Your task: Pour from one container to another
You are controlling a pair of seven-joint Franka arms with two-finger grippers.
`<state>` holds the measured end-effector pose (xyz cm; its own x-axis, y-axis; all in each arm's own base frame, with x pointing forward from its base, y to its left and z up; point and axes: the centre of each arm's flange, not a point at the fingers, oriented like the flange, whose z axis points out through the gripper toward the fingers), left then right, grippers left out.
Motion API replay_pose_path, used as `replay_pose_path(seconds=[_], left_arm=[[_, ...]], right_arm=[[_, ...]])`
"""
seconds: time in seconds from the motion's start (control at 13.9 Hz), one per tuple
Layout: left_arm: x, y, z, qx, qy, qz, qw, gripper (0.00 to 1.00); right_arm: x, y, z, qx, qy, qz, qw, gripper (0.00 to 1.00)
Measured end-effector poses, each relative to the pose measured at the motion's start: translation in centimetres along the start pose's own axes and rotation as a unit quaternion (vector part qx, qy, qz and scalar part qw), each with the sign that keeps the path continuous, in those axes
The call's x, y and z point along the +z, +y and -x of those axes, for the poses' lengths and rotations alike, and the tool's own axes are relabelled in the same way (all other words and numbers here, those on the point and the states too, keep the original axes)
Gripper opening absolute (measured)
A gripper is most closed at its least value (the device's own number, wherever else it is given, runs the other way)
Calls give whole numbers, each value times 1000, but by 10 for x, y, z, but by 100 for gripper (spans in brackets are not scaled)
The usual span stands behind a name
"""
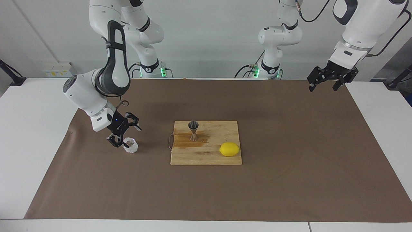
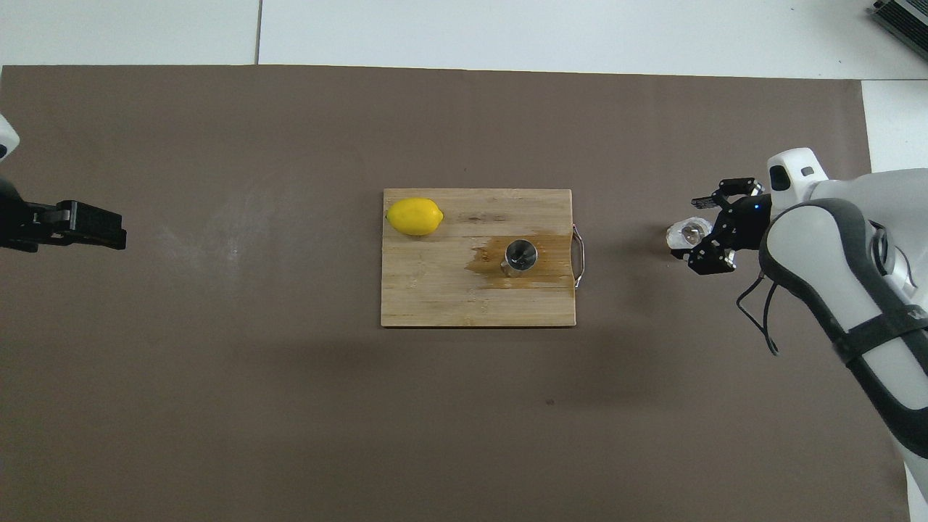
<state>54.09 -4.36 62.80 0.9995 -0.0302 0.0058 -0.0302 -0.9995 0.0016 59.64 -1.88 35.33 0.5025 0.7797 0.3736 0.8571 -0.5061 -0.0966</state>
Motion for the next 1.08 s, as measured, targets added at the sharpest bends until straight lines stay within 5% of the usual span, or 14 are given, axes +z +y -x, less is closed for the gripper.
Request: replay_pose_path(seconds=[0.57,0.86,1.08], left_arm=[[0,0,0,0,0,0,1000,100],[0,0,0,0,0,0,1000,100],[0,0,0,0,0,0,1000,100]], right_arm=[[14,-18,-14,185,-152,52,970,100],[3,-41,-26,284,-224,90,928,100],[-33,-55,-34,389,-240,107,883,100]])
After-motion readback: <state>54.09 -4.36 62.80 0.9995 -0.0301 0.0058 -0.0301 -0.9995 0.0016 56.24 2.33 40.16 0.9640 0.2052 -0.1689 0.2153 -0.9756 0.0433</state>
